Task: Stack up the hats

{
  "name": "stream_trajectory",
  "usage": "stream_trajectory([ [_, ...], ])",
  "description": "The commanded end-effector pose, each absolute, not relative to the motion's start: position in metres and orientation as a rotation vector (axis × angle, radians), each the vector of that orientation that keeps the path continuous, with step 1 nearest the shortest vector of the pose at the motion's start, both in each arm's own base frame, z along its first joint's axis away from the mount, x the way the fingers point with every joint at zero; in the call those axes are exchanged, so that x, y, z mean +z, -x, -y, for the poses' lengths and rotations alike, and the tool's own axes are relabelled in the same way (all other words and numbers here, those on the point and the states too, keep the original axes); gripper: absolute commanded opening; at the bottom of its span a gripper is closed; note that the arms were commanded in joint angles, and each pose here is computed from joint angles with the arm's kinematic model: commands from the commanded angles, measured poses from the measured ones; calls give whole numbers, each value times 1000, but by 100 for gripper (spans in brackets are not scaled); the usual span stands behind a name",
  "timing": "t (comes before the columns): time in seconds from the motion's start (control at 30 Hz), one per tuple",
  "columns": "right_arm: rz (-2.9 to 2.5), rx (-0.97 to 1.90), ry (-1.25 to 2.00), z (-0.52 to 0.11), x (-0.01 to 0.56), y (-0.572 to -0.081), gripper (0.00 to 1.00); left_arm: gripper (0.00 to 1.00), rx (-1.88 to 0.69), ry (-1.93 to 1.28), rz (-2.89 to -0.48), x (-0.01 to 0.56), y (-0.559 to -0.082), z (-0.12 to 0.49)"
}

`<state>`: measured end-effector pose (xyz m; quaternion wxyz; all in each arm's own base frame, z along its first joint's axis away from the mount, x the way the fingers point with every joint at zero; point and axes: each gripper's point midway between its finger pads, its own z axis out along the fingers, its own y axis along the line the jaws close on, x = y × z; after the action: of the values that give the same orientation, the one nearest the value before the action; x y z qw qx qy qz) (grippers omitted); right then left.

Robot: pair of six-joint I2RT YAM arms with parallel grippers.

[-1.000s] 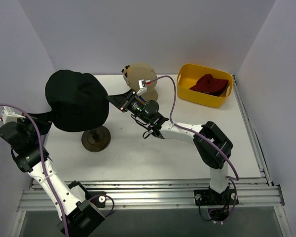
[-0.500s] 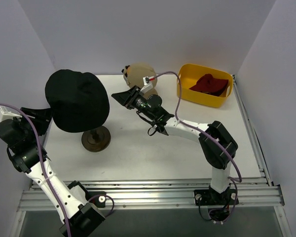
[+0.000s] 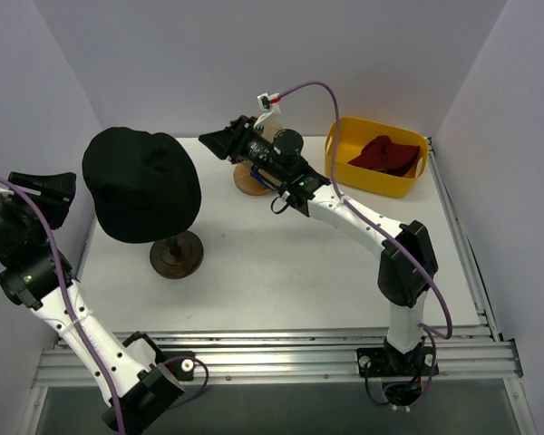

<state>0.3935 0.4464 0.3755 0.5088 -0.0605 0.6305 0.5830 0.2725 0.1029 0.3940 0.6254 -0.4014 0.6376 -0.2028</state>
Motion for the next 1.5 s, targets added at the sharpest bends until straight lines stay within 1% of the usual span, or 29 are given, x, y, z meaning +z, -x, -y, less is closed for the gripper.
stream_trajectory([
  [0.0, -1501, 1412, 296, -459, 382, -389, 33, 66, -495, 815, -1421, 434, -281, -97],
  [0.07, -1493, 1456, 310, -465, 383, -388, 38, 66, -511, 783, -1430, 447, -290, -92],
  [0.1, -1492, 1469, 311, -466, 382, -389, 42, 66, -497, 774, -1431, 452, -292, -91],
  [0.17, -1484, 1500, 311, -471, 381, -389, 45, 66, -516, 744, -1475, 452, -306, -79],
  [0.2, -1488, 1522, 311, -472, 380, -388, 48, 66, -500, 698, -1471, 465, -308, -73],
  [0.27, -1494, 1541, 304, -475, 375, -390, 50, 66, -497, 688, -1521, 461, -319, -65],
  [0.3, -1501, 1559, 300, -477, 373, -390, 51, 66, -482, 660, -1517, 469, -319, -63],
  [0.5, -1486, 1647, 292, -485, 362, -389, 51, 66, -416, 630, -1548, 471, -324, -69],
  [0.67, -1460, 1700, 286, -488, 360, -387, 49, 66, -440, 603, -1605, 457, -338, -68],
  [0.87, -1454, 1692, 279, -484, 359, -388, 49, 65, -458, 521, -1655, 446, -352, -59],
  [0.97, -1455, 1671, 270, -477, 358, -390, 49, 59, -499, 470, -1659, 443, -356, -51],
  [1.0, -1458, 1669, 266, -476, 357, -391, 49, 53, -506, 462, -1654, 444, -356, -50],
  [1.07, -1457, 1666, 268, -474, 358, -390, 49, 46, -521, 453, -1650, 443, -358, -48],
  [1.1, -1462, 1659, 270, -474, 356, -391, 49, 40, -523, 455, -1651, 443, -358, -48],
  [1.43, -1462, 1647, 268, -469, 357, -390, 49, 21, -532, 490, -1690, 420, -369, -53],
  [1.47, -1457, 1647, 265, -467, 359, -390, 49, 12, -535, 495, -1695, 416, -370, -53],
])
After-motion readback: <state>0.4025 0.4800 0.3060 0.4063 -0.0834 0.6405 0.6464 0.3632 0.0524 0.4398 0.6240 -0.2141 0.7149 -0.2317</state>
